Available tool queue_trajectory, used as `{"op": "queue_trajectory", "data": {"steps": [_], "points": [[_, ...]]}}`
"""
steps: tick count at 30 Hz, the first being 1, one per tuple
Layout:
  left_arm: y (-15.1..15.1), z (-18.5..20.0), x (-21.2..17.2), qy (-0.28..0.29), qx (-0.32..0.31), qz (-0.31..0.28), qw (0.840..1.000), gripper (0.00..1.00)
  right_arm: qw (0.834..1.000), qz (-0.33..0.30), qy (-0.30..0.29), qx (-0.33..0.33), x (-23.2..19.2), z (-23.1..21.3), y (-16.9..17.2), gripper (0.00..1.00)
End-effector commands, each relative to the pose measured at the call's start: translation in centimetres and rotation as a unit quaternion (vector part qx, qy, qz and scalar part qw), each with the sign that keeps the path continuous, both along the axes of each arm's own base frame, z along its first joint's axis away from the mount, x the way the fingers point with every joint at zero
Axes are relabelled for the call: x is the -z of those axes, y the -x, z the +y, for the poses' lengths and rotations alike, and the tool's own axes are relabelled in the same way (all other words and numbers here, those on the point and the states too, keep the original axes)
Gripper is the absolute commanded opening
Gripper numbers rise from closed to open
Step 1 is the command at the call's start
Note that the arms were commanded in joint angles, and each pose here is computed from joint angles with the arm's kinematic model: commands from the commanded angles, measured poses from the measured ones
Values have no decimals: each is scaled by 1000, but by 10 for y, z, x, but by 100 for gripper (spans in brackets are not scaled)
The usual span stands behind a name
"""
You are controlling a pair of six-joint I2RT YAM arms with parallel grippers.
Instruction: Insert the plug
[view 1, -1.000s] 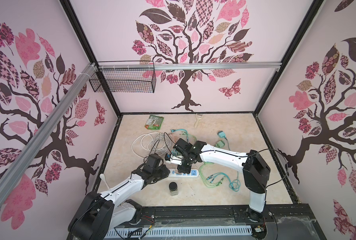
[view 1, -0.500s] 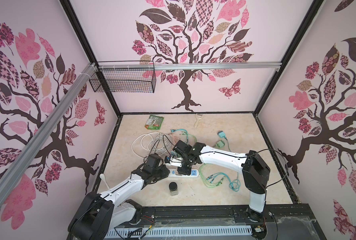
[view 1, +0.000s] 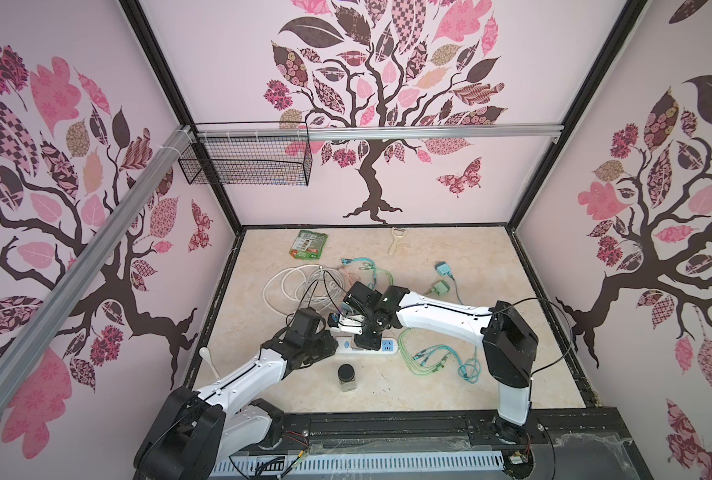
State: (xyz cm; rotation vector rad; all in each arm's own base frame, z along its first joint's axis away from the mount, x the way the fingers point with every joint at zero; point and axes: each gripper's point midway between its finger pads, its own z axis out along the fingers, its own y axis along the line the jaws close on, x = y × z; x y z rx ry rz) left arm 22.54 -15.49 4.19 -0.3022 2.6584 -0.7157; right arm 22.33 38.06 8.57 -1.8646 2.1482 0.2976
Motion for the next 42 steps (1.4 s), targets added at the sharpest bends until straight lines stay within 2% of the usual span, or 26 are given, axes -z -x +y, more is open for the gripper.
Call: {"op": "queue_trajectory", "data": {"steps": [1, 7, 16, 42], "points": [[3, 7, 3, -14, -2, 1, 1000, 23, 999, 3, 49, 0, 16, -10, -1, 15], [3, 8, 3, -14, -3, 1, 1000, 23, 999, 7, 47, -4, 17, -9, 3, 15], [4, 8, 5, -14, -3, 2, 1000, 23, 996, -12, 93, -8, 31, -15, 1, 15], [5, 8, 4, -10, -3, -2, 1000, 23, 990, 32, 140, 2, 79, -39, 19, 16]]}}
